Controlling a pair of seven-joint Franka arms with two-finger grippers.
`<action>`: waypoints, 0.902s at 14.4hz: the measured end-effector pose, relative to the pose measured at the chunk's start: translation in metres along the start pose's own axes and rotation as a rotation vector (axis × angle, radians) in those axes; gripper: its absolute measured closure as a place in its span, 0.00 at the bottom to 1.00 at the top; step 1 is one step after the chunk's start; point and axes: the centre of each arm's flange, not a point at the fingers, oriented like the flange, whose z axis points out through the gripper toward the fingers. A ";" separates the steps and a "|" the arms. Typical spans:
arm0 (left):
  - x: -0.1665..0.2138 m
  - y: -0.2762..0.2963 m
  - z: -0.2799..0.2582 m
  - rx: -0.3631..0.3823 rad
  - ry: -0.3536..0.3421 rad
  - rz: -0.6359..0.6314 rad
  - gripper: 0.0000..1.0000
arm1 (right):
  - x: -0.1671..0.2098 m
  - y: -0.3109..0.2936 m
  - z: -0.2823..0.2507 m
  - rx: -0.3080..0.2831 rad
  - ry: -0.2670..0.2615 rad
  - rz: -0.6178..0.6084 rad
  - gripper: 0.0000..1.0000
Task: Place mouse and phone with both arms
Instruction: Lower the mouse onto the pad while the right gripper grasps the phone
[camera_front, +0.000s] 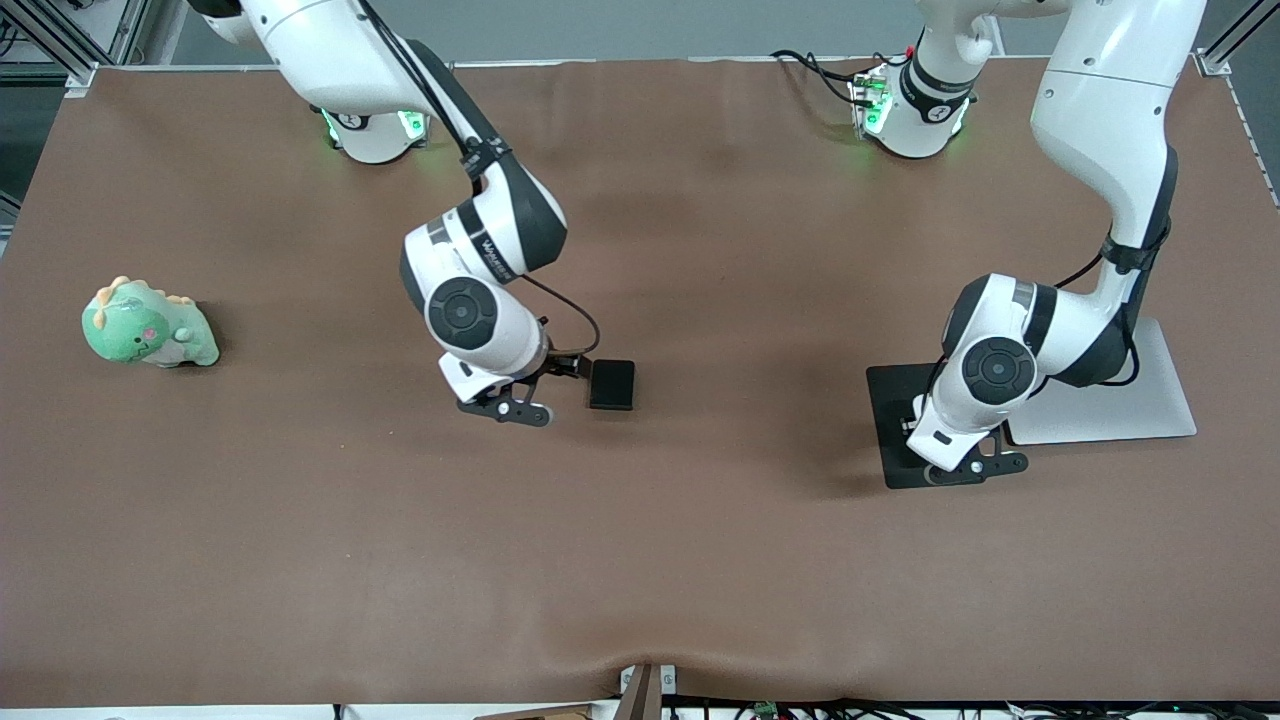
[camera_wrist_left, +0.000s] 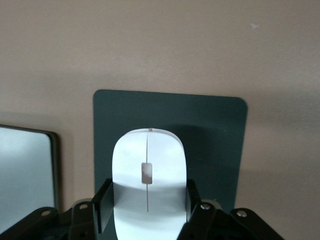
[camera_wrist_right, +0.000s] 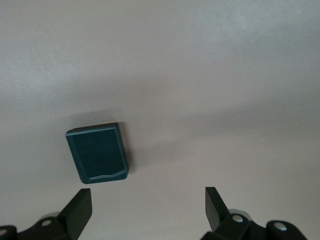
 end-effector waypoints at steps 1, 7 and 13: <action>0.001 0.003 0.004 -0.010 0.010 0.003 0.39 | -0.003 -0.005 0.007 -0.001 0.002 -0.005 0.00; 0.000 0.010 0.025 -0.026 0.016 0.013 0.39 | -0.008 -0.033 0.063 0.029 0.060 -0.034 0.00; 0.000 0.014 0.035 -0.035 0.020 0.019 0.36 | -0.014 -0.052 0.105 0.072 0.101 -0.050 0.00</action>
